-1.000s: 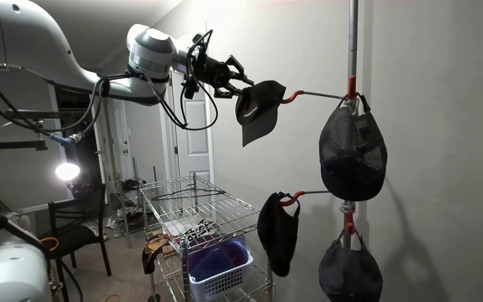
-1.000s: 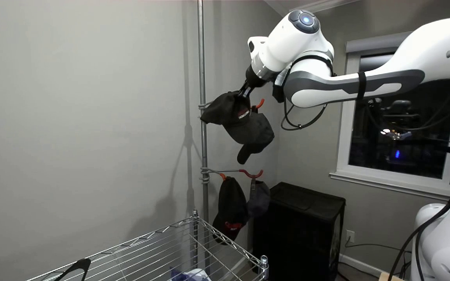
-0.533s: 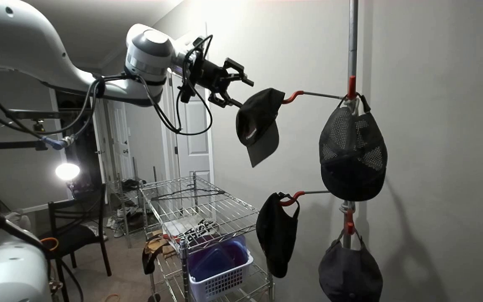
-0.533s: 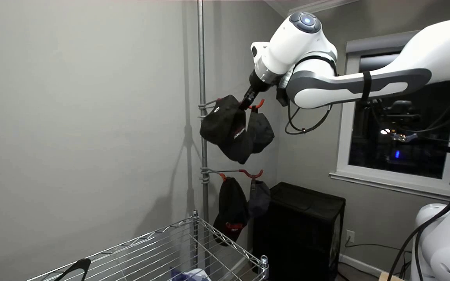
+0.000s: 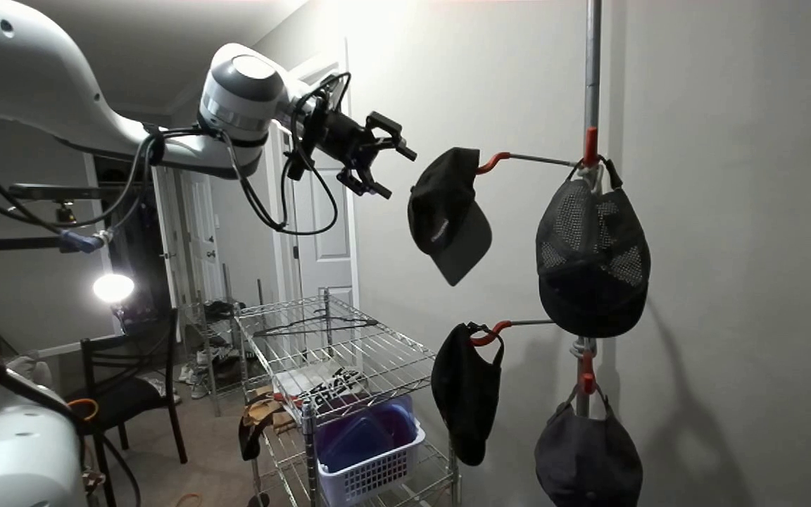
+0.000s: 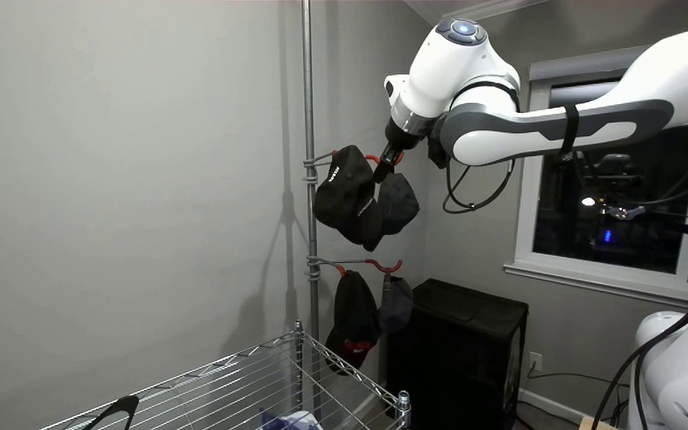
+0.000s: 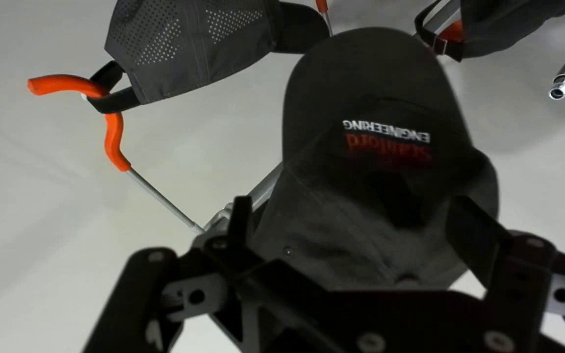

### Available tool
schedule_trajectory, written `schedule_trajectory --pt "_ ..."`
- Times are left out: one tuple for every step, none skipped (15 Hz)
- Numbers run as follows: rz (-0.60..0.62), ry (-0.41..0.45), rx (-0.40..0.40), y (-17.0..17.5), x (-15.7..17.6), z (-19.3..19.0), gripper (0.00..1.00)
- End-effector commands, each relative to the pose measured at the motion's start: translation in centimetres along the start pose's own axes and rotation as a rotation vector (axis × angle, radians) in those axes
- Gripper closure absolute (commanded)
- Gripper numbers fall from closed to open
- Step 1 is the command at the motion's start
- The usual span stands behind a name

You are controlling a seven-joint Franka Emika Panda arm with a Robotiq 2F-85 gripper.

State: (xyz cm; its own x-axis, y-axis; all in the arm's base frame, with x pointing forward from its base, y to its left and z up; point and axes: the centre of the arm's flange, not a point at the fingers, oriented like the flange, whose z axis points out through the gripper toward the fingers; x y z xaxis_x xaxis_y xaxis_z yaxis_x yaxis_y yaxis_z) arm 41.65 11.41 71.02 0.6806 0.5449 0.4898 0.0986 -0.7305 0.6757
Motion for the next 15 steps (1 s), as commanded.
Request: schedule_trajectory --pt "-0.044 -0.011 0.039 -0.6 -0.9 -1.1 0.0" --pt "-0.056 -0.008 0.057 -0.8 -0.9 -1.2 0.0" --pt "-0.071 -0.007 0.076 -1.2 -0.8 -1.3 0.0" --pt "-0.089 -0.003 0.098 -1.5 -0.7 -1.5 0.0" --pt "-0.108 0.0 0.123 -2.0 -0.6 -1.6 0.0" --pt "-0.124 -0.001 0.14 -2.4 -0.4 -1.6 0.0" --pt "-0.137 -0.003 0.158 -3.0 -0.3 -1.7 0.0" --pt "-0.151 -0.009 0.172 -3.6 -0.2 -1.7 0.0" --pt "-0.159 -0.015 0.189 -4.4 0.1 -1.5 0.0" --pt "-0.168 -0.025 0.199 -5.1 0.1 -1.4 0.0" --pt "-0.174 -0.052 0.208 -5.9 0.1 -1.2 0.0" --pt "-0.178 -0.073 0.22 -6.6 0.0 -1.0 0.0" --pt "-0.189 -0.101 0.245 -7.6 -0.1 -0.7 0.0" --pt "-0.197 -0.133 0.268 -8.5 -0.1 -0.5 0.0" --pt "-0.202 -0.168 0.315 -9.7 -0.2 0.0 0.0"
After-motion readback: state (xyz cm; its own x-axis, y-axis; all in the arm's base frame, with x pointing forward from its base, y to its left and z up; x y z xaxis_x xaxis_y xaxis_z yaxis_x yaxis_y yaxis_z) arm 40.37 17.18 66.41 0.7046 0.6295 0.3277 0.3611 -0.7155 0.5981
